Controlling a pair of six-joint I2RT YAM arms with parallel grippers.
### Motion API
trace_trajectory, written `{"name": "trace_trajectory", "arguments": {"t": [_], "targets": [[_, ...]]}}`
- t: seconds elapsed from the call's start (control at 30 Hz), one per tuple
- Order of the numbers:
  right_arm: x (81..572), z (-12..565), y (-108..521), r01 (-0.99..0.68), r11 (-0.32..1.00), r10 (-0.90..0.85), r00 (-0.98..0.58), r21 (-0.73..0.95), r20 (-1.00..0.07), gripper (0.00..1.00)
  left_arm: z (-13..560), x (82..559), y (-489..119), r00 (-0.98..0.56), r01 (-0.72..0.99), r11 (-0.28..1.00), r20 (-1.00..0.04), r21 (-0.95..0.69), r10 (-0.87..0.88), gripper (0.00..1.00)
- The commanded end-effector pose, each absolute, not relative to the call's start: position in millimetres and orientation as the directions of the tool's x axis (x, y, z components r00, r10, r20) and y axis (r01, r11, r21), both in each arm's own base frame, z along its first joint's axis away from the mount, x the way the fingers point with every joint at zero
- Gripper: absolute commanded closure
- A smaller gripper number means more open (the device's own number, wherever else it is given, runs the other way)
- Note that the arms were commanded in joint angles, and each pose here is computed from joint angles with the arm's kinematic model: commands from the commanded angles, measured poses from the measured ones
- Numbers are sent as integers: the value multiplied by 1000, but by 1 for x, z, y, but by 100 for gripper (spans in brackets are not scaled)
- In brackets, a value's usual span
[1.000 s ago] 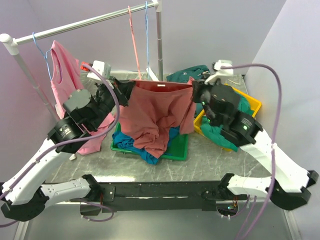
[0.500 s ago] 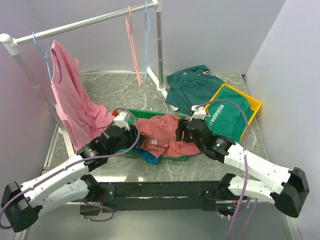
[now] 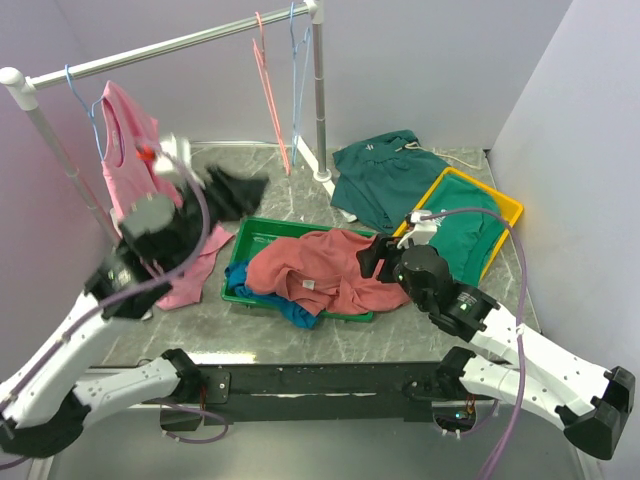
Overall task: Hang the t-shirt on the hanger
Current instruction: Pick up the hanger from the clothesline.
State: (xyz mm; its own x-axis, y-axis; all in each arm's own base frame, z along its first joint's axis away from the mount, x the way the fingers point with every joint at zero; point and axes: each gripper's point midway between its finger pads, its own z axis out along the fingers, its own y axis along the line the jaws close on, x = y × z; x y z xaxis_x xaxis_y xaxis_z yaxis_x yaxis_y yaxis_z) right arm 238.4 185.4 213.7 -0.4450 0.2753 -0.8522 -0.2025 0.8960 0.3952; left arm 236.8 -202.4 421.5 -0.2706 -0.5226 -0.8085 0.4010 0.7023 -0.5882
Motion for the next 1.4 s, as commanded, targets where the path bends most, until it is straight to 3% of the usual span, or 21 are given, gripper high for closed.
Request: {"name": "trace_trajectory", "arguments": {"t": [0.0,0.17,0.23,0.53,0.8,0.9,1.0,1.37], "targets": [[241,228,189,-210,877,316,-424,431,-849,25,459,302,-173,-108,177,848,-866,-500,-488,44],[238,226,192,-224,866,319,-439,447,-840,25,489,370,-172,-21,46,909,-910,-414,-414,47],[236,227,194,-229,859,323,-451,458,-832,25,472,397,-174,-42,-40,934,-933,-355,-357,47],[227,229,190,-236,845,338,-459,480,-821,24,466,447,-191,-29,-72,947,-949,-313,-315,50],[223,226,190,-244,836,341,-469,491,-815,24,434,466,-181,-45,-154,952,-960,-265,-275,64],[222,228,190,-248,834,343,-466,493,-816,24,428,473,-179,-55,-150,953,-960,-264,-275,78],[222,229,188,-250,833,346,-462,494,-817,24,430,476,-177,-61,-138,958,-963,-253,-263,83],[222,228,193,-266,830,333,-470,490,-818,23,439,482,-167,-57,-124,970,-975,-207,-216,85]]}}
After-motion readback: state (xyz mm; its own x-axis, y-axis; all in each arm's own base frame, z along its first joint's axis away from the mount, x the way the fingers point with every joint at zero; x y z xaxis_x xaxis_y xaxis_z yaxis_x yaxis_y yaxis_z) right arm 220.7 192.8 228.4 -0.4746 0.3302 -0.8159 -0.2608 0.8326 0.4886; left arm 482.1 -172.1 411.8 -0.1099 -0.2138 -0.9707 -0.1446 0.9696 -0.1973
